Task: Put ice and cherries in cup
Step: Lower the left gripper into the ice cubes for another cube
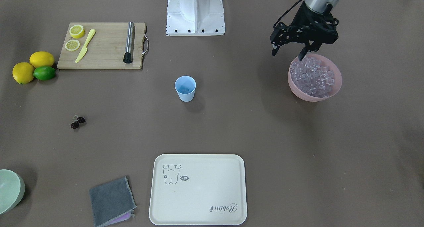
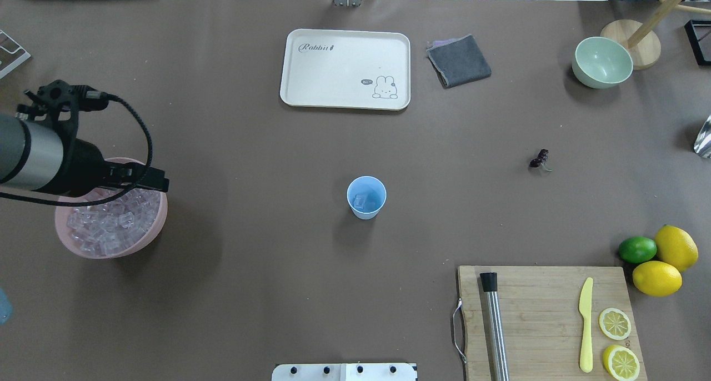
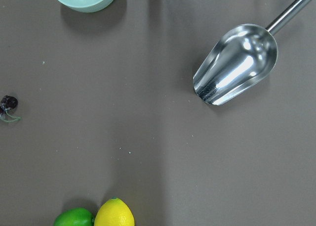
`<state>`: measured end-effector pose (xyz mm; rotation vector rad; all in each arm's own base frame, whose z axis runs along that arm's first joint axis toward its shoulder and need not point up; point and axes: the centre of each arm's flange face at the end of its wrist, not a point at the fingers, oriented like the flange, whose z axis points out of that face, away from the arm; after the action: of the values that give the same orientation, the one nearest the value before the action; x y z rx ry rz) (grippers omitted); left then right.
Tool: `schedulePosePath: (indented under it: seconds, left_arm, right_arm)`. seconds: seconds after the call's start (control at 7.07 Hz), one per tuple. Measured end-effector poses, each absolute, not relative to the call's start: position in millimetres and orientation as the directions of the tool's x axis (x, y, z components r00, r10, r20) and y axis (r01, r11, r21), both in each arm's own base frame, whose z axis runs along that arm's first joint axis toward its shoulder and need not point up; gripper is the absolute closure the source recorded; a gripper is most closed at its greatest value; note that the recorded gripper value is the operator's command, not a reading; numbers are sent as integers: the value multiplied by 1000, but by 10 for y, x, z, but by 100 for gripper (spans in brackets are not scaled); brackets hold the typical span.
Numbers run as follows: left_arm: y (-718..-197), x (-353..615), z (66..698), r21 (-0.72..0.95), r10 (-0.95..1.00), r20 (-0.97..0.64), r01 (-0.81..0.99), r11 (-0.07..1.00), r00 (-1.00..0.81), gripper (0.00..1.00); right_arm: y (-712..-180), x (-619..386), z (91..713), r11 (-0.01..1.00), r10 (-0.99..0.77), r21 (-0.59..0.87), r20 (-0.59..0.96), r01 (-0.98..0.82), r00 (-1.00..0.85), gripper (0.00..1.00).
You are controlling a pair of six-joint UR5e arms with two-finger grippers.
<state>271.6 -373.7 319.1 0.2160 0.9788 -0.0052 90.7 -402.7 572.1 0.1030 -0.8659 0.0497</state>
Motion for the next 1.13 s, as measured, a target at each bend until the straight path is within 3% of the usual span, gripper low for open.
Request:
schedulePosePath:
  seconds: [0.42,1.13]
  left_arm:
    - [-3527,2560,3816,159,82,-812,84,984,578,5]
    - [-3573,2784,4276,158,99,-804,51,986,586,18]
  right_arm:
    - [-4019,904,5736,994,9,63,763,-88,646,0]
    - [-4021,907,5723,994,6,67,761,-88,649,0]
